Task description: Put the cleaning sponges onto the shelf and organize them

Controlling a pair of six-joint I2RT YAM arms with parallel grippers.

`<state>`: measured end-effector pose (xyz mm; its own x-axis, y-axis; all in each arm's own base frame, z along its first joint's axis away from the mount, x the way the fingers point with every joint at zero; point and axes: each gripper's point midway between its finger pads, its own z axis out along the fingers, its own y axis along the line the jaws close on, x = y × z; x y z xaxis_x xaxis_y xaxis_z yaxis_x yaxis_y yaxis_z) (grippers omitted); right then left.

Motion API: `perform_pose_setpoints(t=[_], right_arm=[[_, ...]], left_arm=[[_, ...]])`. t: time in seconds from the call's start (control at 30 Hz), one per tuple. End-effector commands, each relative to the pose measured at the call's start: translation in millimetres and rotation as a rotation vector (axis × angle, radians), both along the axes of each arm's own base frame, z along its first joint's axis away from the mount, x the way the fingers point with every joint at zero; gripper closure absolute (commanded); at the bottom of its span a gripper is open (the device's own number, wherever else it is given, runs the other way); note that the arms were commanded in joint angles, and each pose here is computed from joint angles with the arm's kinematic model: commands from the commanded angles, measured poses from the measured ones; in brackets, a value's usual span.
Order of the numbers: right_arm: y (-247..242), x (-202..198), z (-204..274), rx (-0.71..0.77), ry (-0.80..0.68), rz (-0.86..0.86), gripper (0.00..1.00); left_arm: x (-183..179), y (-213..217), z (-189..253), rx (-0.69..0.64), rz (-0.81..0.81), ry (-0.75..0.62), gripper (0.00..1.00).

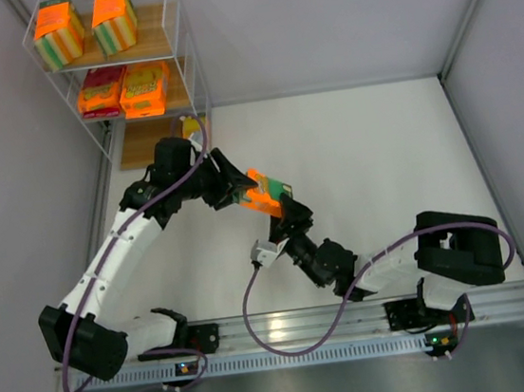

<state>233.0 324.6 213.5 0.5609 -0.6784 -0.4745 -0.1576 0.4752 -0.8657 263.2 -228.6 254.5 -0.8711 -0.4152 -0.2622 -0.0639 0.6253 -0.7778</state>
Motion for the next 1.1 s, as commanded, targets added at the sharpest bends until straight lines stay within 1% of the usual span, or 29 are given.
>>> perform_pose_setpoints(t=[0.0,0.1,0.13,0.2,0.23,0.27,0.3,0.33,0.37,0.4,0.43,0.47,0.5,0.53,0.57,0.6,0.63,0.67,0.7,0.73,0.77,0.83,0.87,0.9,0.93,0.97,1.0,1.03,1.07], right_arm=[[-11.6,-11.5,77.3,0.389,-0.096,0.02,0.4],[-14.0,-13.6,80.1,0.415,-0.08,0.026,0.38],[-18.2,-13.8,84.8,0.436,-0.076,0.021,0.31],[-26.5,-11.9,85.6,0.495,-0.03,0.0,0.23],[-35.2,-13.3,96.1,0.543,-0.008,-0.002,0.17],[-40.3,-13.2,99.0,0.573,0.028,-0.006,0.14],[-41.9,-14.1,100.3,0.68,0.117,0.021,0.11],[-44.7,-17.5,95.6,0.618,0.209,0.035,0.03],[-43.4,-21.3,96.4,0.652,0.294,0.076,0.01],[-25.4,-35.3,103.4,0.769,0.463,0.228,0.01],[-42.2,-32.7,105.2,0.793,0.538,0.241,0.01],[-42.2,-36.4,107.7,0.824,0.6,0.297,0.01],[-50.8,-32.6,107.5,0.899,0.652,0.284,0.01],[-66.0,-29.3,114.4,0.937,0.642,0.268,0.01],[-74.2,-25.8,102.8,0.914,0.661,0.207,0.01],[-79.6,-24.6,99.7,0.952,0.686,0.175,0.01],[-88.7,-23.5,98.7,0.977,0.69,0.141,0.01],[-94.9,-21.6,90.8,0.974,0.704,0.098,0.01],[-96.6,-21.7,88.0,0.991,0.726,0.089,0.01],[-102.4,-18.4,87.0,1.011,0.731,0.07,0.0],[-102.1,-18.7,85.1,1.019,0.751,0.076,0.01],[-102.8,-12.1,76.4,1.059,0.813,0.052,0.01],[-99.1,-10.0,69.9,1.057,0.856,0.046,0.01],[-87.5,-14.5,68.6,1.066,0.961,0.077,0.01],[-86.5,-0.4,54.6,1.066,1.01,0.02,0.01],[-74.7,-5.8,46.7,1.035,1.108,0.053,0.01],[-70.7,-2.3,47.3,1.055,1.15,0.057,0.0],[-70.5,7.3,43.1,1.071,1.162,0.046,0.01],[-65.3,5.0,39.4,1.065,1.199,0.071,0.01]], left_arm=[[9.2,-3.9,20.7,-0.033,0.005,-0.081,0.48],[15.5,-1.1,22.3,-0.029,0.03,-0.113,0.51],[17.4,0.9,23.4,-0.021,0.038,-0.125,0.51],[25.9,11.7,23.2,-0.011,0.075,-0.151,0.52],[29.5,16.9,25.6,-0.017,0.092,-0.168,0.52],[39.3,32.9,17.7,-0.019,0.146,-0.156,0.53],[45.0,44.2,15.2,-0.017,0.185,-0.162,0.54],[49.0,55.8,17.5,-0.017,0.231,-0.185,0.55],[55.3,75.7,1.3,-0.001,0.301,-0.17,0.55],[57.4,86.2,-3.5,0.002,0.344,-0.177,0.55],[57.6,96.4,-1.4,-0.009,0.388,-0.204,0.54],[63.6,114.6,-15.2,-0.045,0.469,-0.193,0.54],[66.0,123.5,-17.5,-0.081,0.511,-0.201,0.54],[63.5,128.2,-13.4,-0.135,0.524,-0.225,0.54],[69.3,151.8,-23.2,-0.178,0.621,-0.228,0.54],[69.8,161.2,-24.7,-0.198,0.66,-0.235,0.54],[69.7,171.3,-21.3,-0.207,0.7,-0.269,0.54],[69.8,189.4,-30.1,-0.191,0.773,-0.268,0.54],[70.0,200.4,-31.1,-0.18,0.821,-0.283,0.54],[70.5,209.8,-21.9,-0.18,0.858,-0.339,0.54],[70.9,229.5,-29.2,-0.164,0.943,-0.348,0.53],[74.0,249.1,-19.8,-0.179,1.016,-0.428,0.53],[73.5,263.5,-32.2,-0.192,1.084,-0.417,0.53],[77.7,271.9,-19.7,-0.221,1.11,-0.492,0.53],[81.7,278.7,-29.2,-0.223,1.141,-0.482,0.53],[84.4,282.7,-35.4,-0.23,1.164,-0.481,0.53],[88.0,288.5,-36.0,-0.229,1.185,-0.499,0.54],[97.2,291.8,-35.5,-0.233,1.183,-0.532,0.54],[102.0,295.1,-36.2,-0.224,1.186,-0.543,0.54]])
